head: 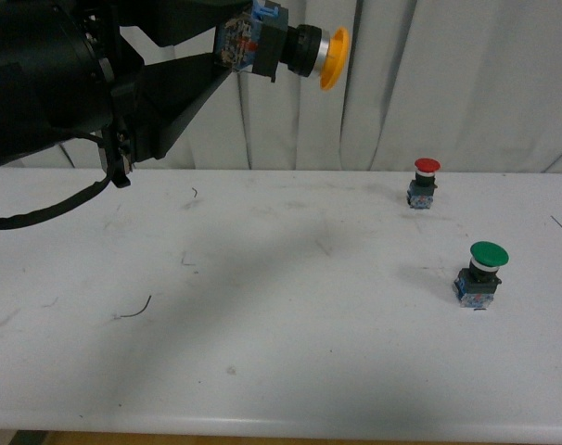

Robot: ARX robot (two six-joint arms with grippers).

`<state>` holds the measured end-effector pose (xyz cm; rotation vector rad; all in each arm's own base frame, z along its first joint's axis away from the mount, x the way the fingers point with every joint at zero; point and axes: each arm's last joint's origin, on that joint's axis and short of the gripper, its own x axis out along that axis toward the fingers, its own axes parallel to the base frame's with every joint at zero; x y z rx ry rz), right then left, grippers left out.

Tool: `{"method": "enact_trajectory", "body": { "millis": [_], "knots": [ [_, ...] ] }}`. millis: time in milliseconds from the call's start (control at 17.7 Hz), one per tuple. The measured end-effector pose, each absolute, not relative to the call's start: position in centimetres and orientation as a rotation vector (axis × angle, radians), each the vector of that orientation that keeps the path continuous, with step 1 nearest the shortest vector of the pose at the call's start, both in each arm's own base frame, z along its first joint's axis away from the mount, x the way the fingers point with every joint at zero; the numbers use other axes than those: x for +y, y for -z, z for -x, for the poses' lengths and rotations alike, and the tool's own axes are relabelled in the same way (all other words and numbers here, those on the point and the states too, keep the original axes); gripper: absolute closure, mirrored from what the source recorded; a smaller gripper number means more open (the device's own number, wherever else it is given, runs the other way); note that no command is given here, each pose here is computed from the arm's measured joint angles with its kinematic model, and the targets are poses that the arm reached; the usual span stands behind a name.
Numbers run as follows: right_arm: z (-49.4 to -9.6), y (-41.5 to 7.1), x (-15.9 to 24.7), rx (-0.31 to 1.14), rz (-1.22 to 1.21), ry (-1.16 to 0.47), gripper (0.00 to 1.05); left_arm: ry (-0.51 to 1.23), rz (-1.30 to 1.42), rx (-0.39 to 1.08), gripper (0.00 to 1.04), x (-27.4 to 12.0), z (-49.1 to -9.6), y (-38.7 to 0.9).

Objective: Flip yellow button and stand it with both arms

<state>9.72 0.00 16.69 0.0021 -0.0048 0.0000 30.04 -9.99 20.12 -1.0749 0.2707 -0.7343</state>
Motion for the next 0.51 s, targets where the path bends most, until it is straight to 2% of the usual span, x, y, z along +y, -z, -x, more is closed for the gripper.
{"method": "enact_trajectory", "body": {
  "millis": [509],
  "knots": [
    [-9.72, -16.69, 0.0, -0.005, -0.002, 0.0, 0.06, 0.713, 1.113, 0.297, 0.7, -10.34, -29.76, -19.75]
  ]
}}
